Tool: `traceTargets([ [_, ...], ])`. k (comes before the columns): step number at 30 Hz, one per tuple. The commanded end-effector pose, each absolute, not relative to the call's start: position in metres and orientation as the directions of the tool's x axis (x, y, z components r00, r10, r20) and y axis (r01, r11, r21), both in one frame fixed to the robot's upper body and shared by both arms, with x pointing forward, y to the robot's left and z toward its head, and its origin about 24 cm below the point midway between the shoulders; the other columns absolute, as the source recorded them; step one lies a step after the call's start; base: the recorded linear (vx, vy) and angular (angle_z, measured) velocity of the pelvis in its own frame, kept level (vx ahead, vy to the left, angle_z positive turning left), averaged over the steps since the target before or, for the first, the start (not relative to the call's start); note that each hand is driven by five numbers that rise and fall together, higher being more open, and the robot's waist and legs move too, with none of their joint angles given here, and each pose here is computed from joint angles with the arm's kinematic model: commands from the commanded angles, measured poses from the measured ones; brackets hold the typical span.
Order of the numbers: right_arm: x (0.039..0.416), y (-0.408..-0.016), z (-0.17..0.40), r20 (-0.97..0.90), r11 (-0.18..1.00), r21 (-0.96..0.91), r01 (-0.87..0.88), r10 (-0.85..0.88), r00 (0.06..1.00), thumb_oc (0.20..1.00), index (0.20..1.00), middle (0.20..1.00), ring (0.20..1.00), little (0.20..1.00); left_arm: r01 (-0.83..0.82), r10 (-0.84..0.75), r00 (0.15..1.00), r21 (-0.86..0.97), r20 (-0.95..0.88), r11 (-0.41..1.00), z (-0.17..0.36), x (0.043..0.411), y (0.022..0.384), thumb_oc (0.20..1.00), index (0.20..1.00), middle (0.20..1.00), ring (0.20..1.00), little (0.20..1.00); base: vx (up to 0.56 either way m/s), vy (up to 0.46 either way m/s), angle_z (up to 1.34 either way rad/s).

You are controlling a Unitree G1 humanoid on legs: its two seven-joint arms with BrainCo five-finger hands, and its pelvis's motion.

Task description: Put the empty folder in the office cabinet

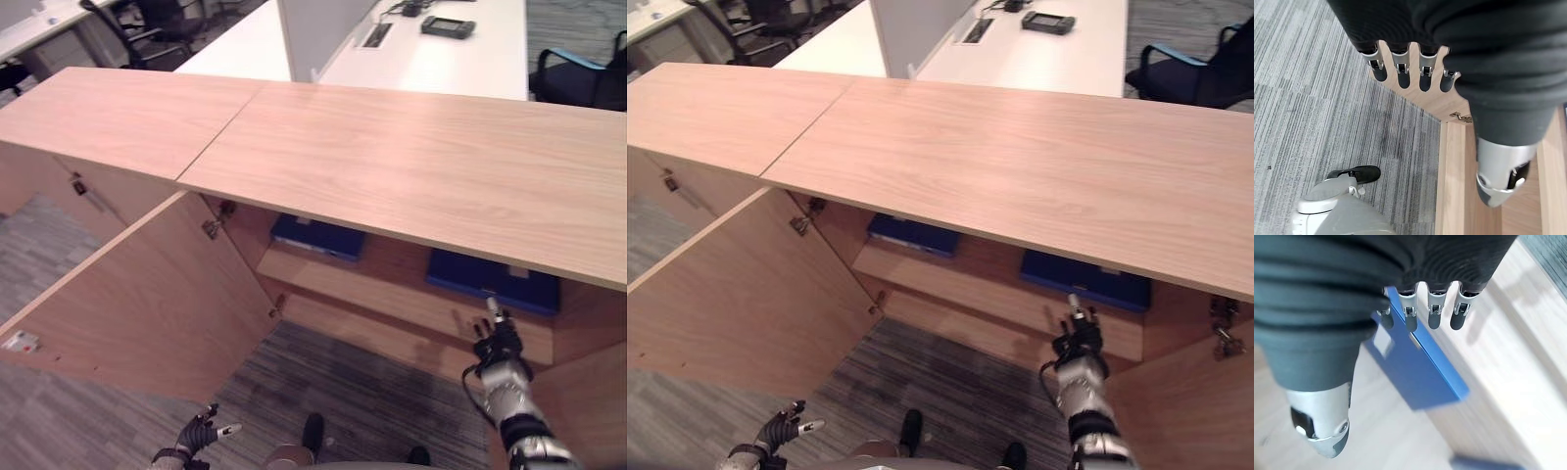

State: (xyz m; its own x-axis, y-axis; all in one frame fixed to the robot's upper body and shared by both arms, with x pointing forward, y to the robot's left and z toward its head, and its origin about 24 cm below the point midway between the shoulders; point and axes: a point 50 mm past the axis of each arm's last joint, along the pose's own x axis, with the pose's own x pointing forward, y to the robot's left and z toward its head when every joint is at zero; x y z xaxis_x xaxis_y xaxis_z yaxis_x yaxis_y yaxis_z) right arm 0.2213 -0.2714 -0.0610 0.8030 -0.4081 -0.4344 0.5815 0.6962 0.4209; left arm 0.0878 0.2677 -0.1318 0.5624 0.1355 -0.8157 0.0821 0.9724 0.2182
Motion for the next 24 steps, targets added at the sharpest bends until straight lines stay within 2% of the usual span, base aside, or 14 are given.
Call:
traceTargets([
  [1, 0.238, -0.276, -0.028, -0.234, 0.819, 0.380, 0.429, -0.364, 0.902, 1.000, 1.000, 1.000, 1.000, 1.000, 0.124, 0.165, 0.556, 0.278, -0.815, 0.953, -0.130, 0.088, 0.283, 1.000, 1.000, 1.000, 1.000, 1.000, 0.04, 0.001, -0.09],
  [4, 0.230, -0.268, -0.030, -0.230, 0.874, 0.320, 0.366, -0.303, 0.925, 1.000, 1.000, 1.000, 1.000, 1.000, 0.137, 0.164, 0.540, 0.279, -0.825, 0.950, -0.132, 0.083, 0.283, 1.000, 1.000, 1.000, 1.000, 1.000, 0.03, -0.007, -0.21],
  [5, 0.228, -0.254, -0.034, -0.243, 0.880, 0.331, 0.341, -0.270, 0.932, 1.000, 1.000, 1.000, 1.000, 1.000, 0.152, 0.131, 0.581, 0.266, -0.803, 0.952, -0.132, 0.099, 0.270, 1.000, 1.000, 1.000, 1.000, 1.000, 0.02, -0.015, -0.17],
  [7, 0.228, -0.250, -0.038, -0.264, 0.888, 0.328, 0.323, -0.242, 0.933, 1.000, 1.000, 1.000, 1.000, 1.000, 0.138, 0.131, 0.585, 0.257, -0.801, 0.957, -0.133, 0.106, 0.267, 1.000, 1.000, 1.000, 1.000, 1.000, 0.02, -0.005, 0.02],
  [13, 0.207, -0.239, -0.064, -0.399, 0.937, 0.226, 0.266, -0.161, 0.903, 1.000, 1.000, 1.000, 1.000, 1.000, 0.094, 0.148, 0.571, 0.243, -0.807, 0.965, -0.138, 0.112, 0.256, 1.000, 1.000, 1.000, 1.000, 1.000, 0.02, 0.008, -0.15],
  [15, 0.193, -0.238, -0.079, -0.482, 0.968, 0.105, 0.227, -0.150, 0.863, 1.000, 1.000, 1.000, 1.000, 1.000, 0.076, 0.156, 0.566, 0.239, -0.810, 0.968, -0.140, 0.111, 0.255, 1.000, 1.000, 1.000, 1.000, 1.000, 0.01, 0.016, -0.10],
  [16, 0.193, -0.238, -0.079, -0.482, 0.968, 0.105, 0.227, -0.150, 0.863, 1.000, 1.000, 1.000, 1.000, 1.000, 0.076, 0.156, 0.566, 0.239, -0.810, 0.968, -0.140, 0.111, 0.255, 1.000, 1.000, 1.000, 1.000, 1.000, 0.01, 0.014, -0.08],
  [21, 0.168, -0.234, -0.109, -0.638, 0.987, -0.145, 0.064, -0.143, 0.757, 1.000, 1.000, 1.000, 1.000, 1.000, 0.080, 0.180, 0.532, 0.261, -0.828, 0.962, -0.144, 0.106, 0.253, 1.000, 1.000, 1.000, 1.000, 1.000, -0.01, 0.042, -0.04],
  [24, 0.163, -0.230, -0.116, -0.674, 0.984, -0.175, 0.026, -0.139, 0.725, 1.000, 1.000, 1.000, 1.000, 1.000, 0.079, 0.205, 0.533, 0.289, -0.821, 0.954, -0.143, 0.110, 0.256, 1.000, 1.000, 1.000, 1.000, 1.000, 0.00, 0.070, 0.01],
])
